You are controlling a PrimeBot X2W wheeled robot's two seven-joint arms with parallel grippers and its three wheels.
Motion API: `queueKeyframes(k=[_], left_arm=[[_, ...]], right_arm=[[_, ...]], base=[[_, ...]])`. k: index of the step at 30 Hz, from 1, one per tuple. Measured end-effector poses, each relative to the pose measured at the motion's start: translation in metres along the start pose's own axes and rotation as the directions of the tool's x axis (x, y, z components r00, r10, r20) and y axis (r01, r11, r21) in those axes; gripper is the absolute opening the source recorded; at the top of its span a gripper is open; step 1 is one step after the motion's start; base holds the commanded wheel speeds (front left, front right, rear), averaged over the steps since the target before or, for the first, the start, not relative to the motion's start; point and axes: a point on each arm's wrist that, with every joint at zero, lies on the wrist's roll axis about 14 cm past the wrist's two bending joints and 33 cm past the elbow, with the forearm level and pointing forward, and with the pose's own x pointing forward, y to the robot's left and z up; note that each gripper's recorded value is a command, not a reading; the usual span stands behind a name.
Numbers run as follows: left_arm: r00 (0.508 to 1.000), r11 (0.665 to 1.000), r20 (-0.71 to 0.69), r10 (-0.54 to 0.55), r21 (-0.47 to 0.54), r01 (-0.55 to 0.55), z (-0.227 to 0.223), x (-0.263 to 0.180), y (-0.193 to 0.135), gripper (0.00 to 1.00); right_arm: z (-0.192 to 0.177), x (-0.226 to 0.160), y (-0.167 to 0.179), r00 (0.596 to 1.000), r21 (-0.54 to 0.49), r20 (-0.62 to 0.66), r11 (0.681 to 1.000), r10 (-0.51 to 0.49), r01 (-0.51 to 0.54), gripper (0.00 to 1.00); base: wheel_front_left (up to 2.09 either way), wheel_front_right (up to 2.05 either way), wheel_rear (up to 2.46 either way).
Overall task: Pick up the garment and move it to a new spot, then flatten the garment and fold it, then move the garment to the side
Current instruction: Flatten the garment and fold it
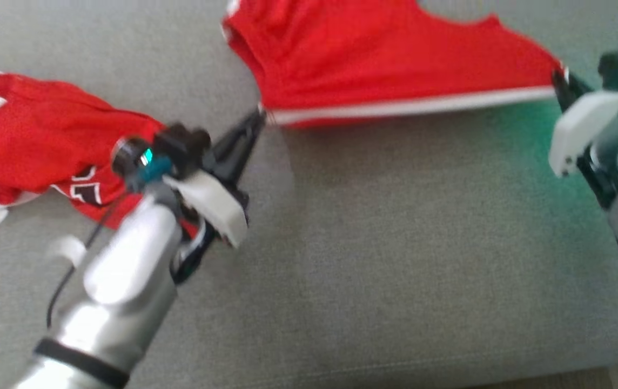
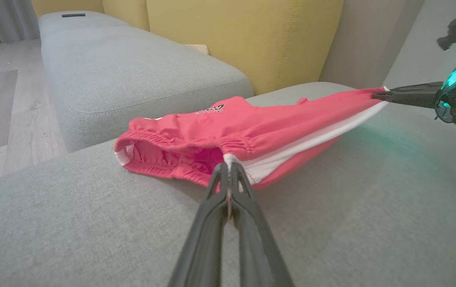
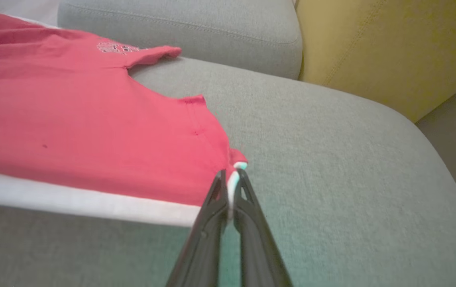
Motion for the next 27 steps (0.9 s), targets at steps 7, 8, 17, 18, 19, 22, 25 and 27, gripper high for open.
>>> queueKeyframes(k=[7, 8, 17, 18, 19, 22, 25, 27], left_arm=[[0.999, 1.000, 0.031, -0.021, -0.012, 0.022, 0.009, -0.037, -0.031, 0.00], [0.999, 1.000, 0.033, -0.024, -0.013, 0.024, 0.009, -0.042, -0.035, 0.00], [0.996, 0.996, 0.031, -0.088, -0.022, 0.089, 0.007, -0.084, -0.079, 0.00], [0.995, 0.995, 0.035, -0.093, -0.024, 0.094, 0.009, -0.085, -0.082, 0.00], [0.994, 0.995, 0.043, -0.098, -0.024, 0.099, 0.012, -0.085, -0.084, 0.00], [0.994, 0.995, 0.058, -0.096, -0.021, 0.098, 0.018, -0.083, -0.084, 0.00], [0.994, 0.996, 0.061, -0.090, -0.023, 0.091, 0.019, -0.080, -0.080, 0.00], [0.994, 0.996, 0.072, -0.087, -0.020, 0.089, 0.024, -0.075, -0.075, 0.00]], right_arm=[[-0.018, -0.043, -0.002, 0.997, 0.012, -0.055, 0.998, 0.060, -0.060, 0.00], [-0.020, -0.050, -0.003, 0.996, 0.014, -0.062, 0.998, 0.067, -0.066, 0.00], [-0.058, -0.114, -0.010, 0.980, 0.067, -0.164, 0.993, 0.111, -0.101, 0.00], [-0.058, -0.118, -0.012, 0.981, 0.078, -0.163, 0.992, 0.106, -0.095, 0.00], [-0.057, -0.122, -0.015, 0.983, 0.085, -0.155, 0.993, 0.098, -0.086, 0.00], [-0.045, -0.125, -0.022, 0.989, 0.075, -0.129, 0.995, 0.073, -0.064, 0.00], [-0.024, -0.122, -0.027, 0.995, 0.045, -0.086, 0.998, 0.043, -0.039, 0.00], [-0.014, -0.119, -0.028, 0.997, 0.038, -0.066, 0.999, 0.027, -0.024, 0.00]], base=[[0.00, 0.00, 0.00], [0.00, 0.00, 0.00], [0.00, 0.00, 0.00], [0.00, 0.00, 0.00], [0.00, 0.00, 0.00], [0.00, 0.00, 0.00], [0.00, 0.00, 0.00], [0.00, 0.00, 0.00]])
